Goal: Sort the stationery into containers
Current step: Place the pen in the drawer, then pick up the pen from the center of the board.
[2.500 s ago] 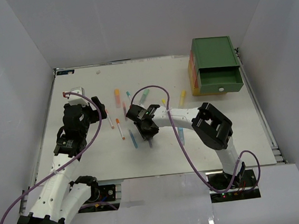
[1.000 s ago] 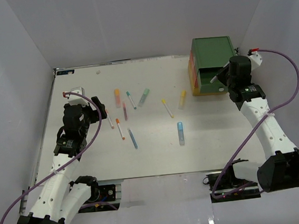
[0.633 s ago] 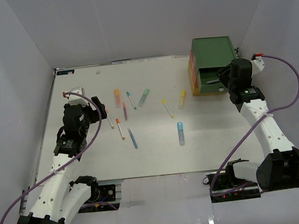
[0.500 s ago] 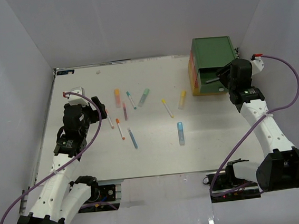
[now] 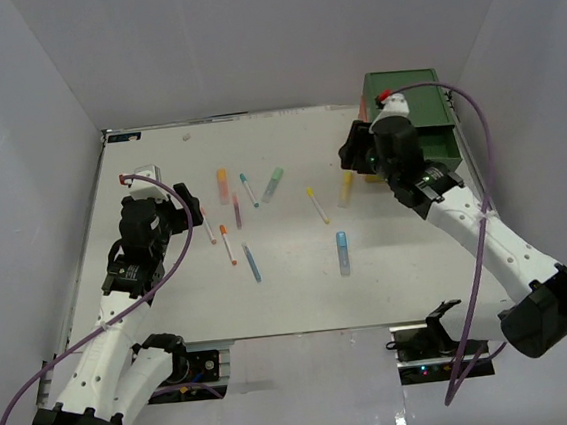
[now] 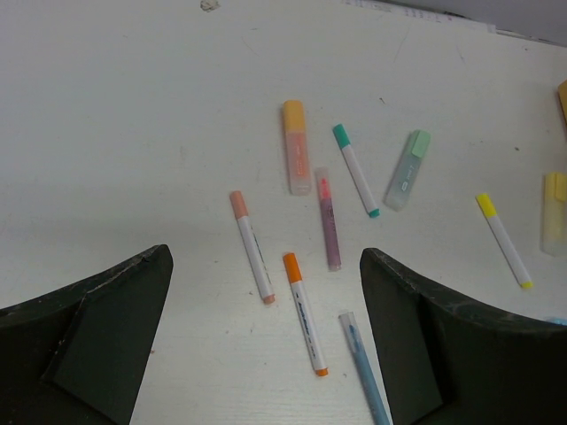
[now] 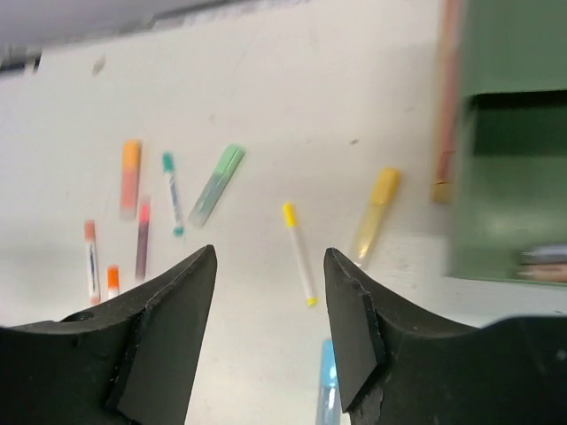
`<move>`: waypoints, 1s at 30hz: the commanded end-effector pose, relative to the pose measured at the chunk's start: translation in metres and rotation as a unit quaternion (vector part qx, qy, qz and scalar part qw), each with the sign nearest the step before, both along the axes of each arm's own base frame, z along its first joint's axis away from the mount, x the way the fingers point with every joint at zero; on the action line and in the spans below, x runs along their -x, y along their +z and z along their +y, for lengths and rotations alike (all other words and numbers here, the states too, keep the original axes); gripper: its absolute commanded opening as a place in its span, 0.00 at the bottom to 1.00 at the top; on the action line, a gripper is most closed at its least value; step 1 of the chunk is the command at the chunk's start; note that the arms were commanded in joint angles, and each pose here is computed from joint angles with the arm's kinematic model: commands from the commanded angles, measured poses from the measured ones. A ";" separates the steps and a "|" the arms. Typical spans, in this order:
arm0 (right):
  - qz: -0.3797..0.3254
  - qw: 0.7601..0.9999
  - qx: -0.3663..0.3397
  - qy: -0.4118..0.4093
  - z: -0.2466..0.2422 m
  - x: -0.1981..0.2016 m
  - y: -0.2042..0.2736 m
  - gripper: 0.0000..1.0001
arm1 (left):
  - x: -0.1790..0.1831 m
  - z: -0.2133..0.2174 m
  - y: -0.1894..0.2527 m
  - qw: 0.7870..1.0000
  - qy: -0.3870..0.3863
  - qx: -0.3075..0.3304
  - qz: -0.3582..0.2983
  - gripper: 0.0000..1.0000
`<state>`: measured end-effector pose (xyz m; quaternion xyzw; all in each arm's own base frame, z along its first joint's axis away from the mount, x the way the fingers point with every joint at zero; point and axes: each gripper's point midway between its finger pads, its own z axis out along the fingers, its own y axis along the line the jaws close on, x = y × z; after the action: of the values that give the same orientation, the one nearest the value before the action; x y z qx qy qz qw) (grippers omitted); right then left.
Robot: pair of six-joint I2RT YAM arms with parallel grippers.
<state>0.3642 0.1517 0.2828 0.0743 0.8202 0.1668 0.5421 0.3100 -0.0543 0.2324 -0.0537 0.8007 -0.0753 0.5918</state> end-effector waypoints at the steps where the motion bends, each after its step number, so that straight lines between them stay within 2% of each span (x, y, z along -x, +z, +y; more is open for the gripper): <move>1: 0.030 0.993 0.090 0.064 0.037 0.018 -0.017 0.59 | 0.000 -0.001 0.002 1.000 0.000 0.003 -0.004 0.98; 4: 0.067 0.979 0.129 0.141 0.096 0.046 -0.043 0.59 | 0.000 0.004 0.001 1.000 0.016 0.001 -0.004 0.98; 5: 0.089 0.973 0.148 0.155 0.110 0.048 -0.063 0.59 | 0.000 0.008 0.001 1.000 0.025 -0.003 -0.004 0.98; 7: 0.099 0.966 0.158 0.178 0.134 0.055 -0.067 0.59 | 0.001 0.012 0.003 0.999 0.036 -0.002 -0.007 0.98; 8: 0.125 0.957 0.174 0.196 0.152 0.067 -0.088 0.59 | 0.001 0.015 0.005 0.999 0.044 -0.003 -0.009 0.98; 10: 0.133 0.950 0.175 0.221 0.179 0.078 -0.092 0.59 | 0.003 0.018 0.008 0.998 0.053 -0.001 -0.015 0.98; 11: 0.158 0.941 0.187 0.235 0.190 0.084 -0.113 0.59 | 0.004 0.020 0.010 0.998 0.058 -0.001 -0.019 0.98; 13: 0.166 0.933 0.187 0.259 0.213 0.093 -0.118 0.58 | 0.006 0.025 0.012 0.997 0.071 -0.001 -0.025 0.98; 16: 0.198 0.913 0.213 0.285 0.242 0.105 -0.156 0.58 | 0.007 0.029 0.016 0.996 0.082 0.001 -0.031 0.98; 23: 0.233 0.889 0.240 0.312 0.274 0.122 -0.195 0.57 | 0.008 0.029 0.017 0.996 0.083 0.001 -0.034 0.98; 30: 0.250 0.882 0.242 0.317 0.286 0.124 -0.222 0.56 | 0.009 0.030 0.019 0.996 0.085 0.003 -0.037 0.98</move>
<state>0.2376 0.4257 0.0524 -0.2911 0.9241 0.0856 0.2325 0.3041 -0.0260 0.2493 -0.1143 0.7756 -0.0287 0.6201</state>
